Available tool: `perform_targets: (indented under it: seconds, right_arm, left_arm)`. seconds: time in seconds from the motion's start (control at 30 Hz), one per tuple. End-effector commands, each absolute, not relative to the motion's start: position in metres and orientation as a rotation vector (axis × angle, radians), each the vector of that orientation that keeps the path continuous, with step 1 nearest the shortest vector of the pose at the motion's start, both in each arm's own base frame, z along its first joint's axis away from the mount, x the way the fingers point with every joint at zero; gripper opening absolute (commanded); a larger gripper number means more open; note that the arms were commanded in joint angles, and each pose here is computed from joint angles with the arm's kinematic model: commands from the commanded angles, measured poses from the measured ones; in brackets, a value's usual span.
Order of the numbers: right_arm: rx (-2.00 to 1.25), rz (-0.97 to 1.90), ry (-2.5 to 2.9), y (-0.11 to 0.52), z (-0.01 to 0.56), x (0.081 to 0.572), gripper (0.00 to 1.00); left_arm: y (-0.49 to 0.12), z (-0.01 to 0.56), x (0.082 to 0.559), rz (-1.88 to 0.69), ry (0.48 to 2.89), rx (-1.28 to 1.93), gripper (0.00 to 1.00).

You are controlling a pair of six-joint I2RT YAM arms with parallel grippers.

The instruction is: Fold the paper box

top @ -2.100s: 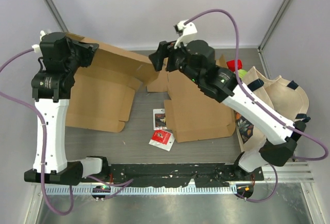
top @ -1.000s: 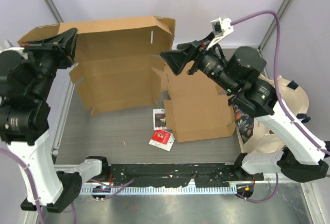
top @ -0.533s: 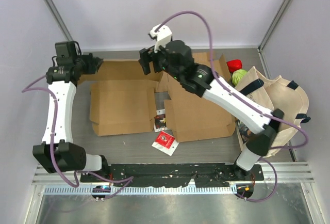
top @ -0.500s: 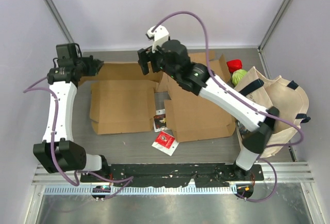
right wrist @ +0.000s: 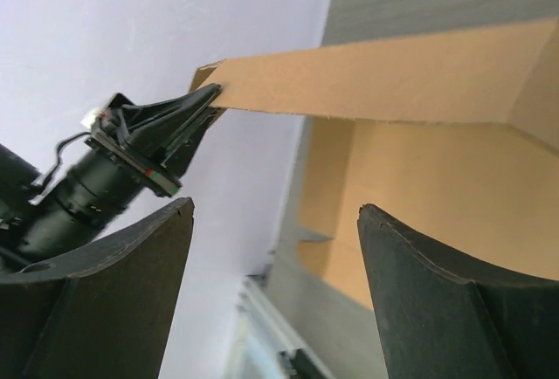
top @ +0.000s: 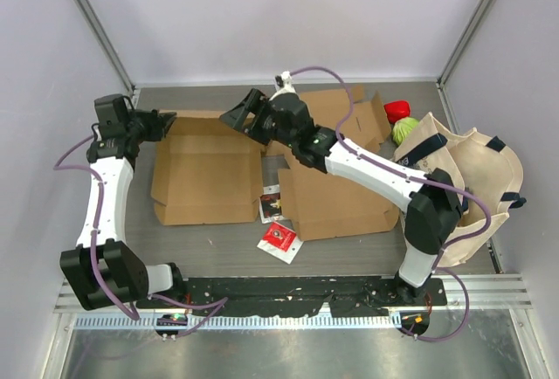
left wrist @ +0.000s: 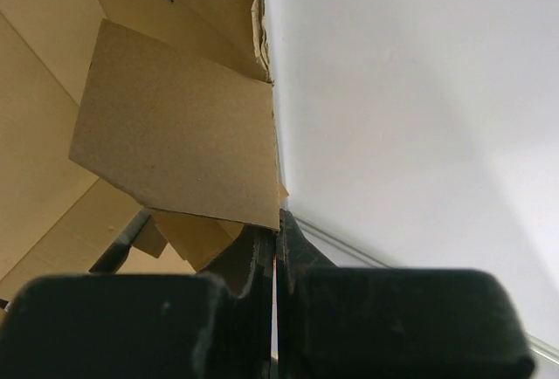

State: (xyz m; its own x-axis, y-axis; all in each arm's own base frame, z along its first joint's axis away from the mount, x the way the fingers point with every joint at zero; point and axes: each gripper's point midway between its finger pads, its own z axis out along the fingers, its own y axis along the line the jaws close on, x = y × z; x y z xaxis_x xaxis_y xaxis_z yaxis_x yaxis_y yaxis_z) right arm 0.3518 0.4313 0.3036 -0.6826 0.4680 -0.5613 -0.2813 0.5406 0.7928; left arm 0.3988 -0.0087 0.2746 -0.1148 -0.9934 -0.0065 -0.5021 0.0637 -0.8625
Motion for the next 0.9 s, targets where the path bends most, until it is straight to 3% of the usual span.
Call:
perform_targets:
  seconds: [0.0, 0.27, 0.63, 0.77, 0.87]
  right_arm:
    - [0.432, 1.713, 1.793, 0.452, 0.366, 0.342, 0.81]
    - [0.841, 1.873, 1.772, 0.462, 0.332, 0.378, 0.76]
    - [1.082, 1.757, 1.806, 0.467, 0.304, 0.403, 0.66]
    - [1.13, 1.761, 1.773, 0.469, 0.302, 0.41, 0.38]
    - [1.128, 1.75, 1.78, 0.476, 0.301, 0.417, 0.34]
  left_arm:
    - [-0.014, 0.303, 0.395, -1.036, 1.671, -1.356, 0.0]
    - [-0.016, 0.303, 0.391, -1.037, 1.698, -1.321, 0.0]
    - [-0.019, 0.307, 0.384, -1.02, 1.729, -1.275, 0.0]
    - [-0.021, 0.309, 0.382, -1.032, 1.73, -1.256, 0.0]
    - [-0.021, 0.306, 0.377, -1.015, 1.739, -1.241, 0.0]
